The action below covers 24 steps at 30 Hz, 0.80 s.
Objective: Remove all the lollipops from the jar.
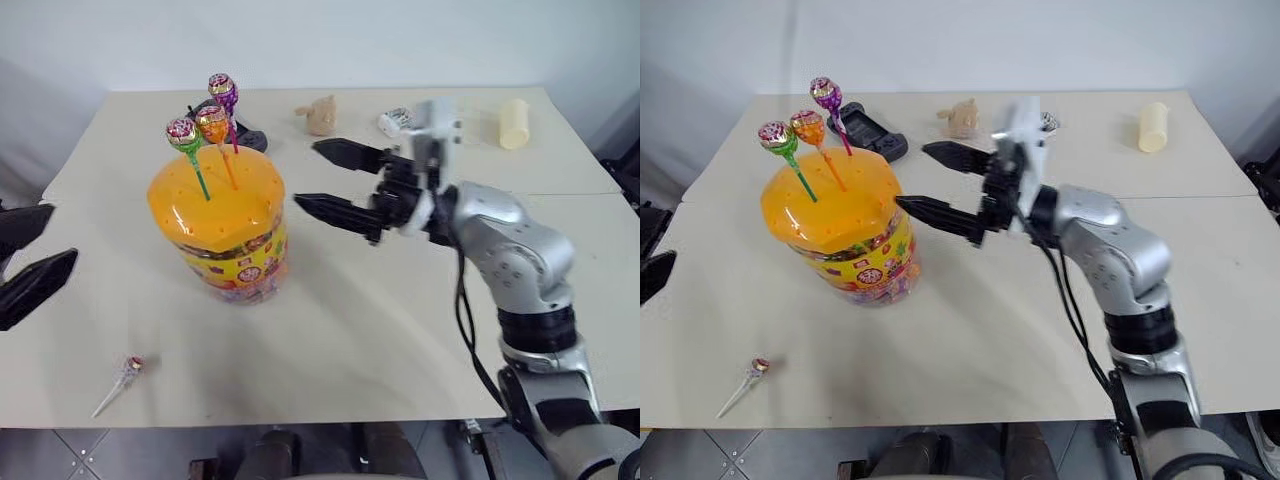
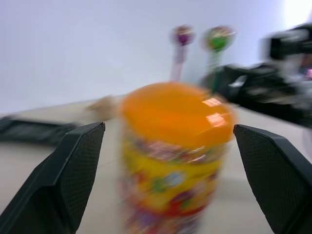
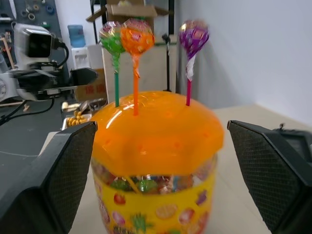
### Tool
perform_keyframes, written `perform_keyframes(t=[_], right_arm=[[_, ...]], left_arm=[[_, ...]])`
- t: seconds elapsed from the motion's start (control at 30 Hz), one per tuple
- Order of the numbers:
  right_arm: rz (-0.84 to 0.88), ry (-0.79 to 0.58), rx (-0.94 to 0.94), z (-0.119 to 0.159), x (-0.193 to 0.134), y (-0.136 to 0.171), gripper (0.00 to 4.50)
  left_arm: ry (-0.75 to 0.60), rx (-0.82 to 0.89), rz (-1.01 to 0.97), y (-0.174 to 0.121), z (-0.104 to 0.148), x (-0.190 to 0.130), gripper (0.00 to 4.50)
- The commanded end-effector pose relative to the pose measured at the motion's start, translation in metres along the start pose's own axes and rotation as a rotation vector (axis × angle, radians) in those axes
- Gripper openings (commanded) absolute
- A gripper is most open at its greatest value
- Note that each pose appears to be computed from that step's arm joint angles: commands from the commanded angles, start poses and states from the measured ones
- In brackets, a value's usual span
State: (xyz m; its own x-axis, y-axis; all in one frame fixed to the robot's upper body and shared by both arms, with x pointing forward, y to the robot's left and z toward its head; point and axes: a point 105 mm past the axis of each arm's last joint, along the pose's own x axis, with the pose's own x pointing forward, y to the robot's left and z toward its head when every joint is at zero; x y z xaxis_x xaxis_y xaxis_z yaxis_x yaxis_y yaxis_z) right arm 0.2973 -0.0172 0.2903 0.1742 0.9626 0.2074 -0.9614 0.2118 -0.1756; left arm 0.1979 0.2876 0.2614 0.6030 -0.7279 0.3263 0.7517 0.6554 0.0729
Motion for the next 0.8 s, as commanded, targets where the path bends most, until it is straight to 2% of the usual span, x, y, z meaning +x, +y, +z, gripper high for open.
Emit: perform_keyframes(t=[0.03, 0.3, 0.33, 0.4, 0.7, 0.8], right_arm=[[0.028, 0.003, -0.010, 0.008, 0.025, 0.007, 4.50], [0.072, 0.022, -0.027, 0.009, 0.058, 0.013, 4.50], [0.071, 0.025, -0.028, 0.008, 0.060, 0.013, 4.31], [0.064, 0.027, -0.027, 0.007, 0.065, 0.011, 3.90], [0.097, -0.037, -0.011, 0.017, 0.074, 0.013, 0.92], [0.127, -0.110, -0.001, 0.027, 0.073, 0.016, 0.03]], left_arm=[[-0.014, 0.010, -0.026, -0.009, 0.001, 0.009, 4.48], [-0.014, -0.010, 0.001, -0.008, -0.009, 0.002, 4.48], [-0.014, -0.013, 0.008, -0.008, -0.010, 0.001, 4.50], [-0.011, -0.017, 0.025, -0.008, -0.012, -0.003, 4.50], [-0.011, -0.015, 0.044, -0.005, -0.011, -0.009, 4.50], [-0.014, -0.014, 0.040, -0.003, -0.010, -0.008, 4.50]])
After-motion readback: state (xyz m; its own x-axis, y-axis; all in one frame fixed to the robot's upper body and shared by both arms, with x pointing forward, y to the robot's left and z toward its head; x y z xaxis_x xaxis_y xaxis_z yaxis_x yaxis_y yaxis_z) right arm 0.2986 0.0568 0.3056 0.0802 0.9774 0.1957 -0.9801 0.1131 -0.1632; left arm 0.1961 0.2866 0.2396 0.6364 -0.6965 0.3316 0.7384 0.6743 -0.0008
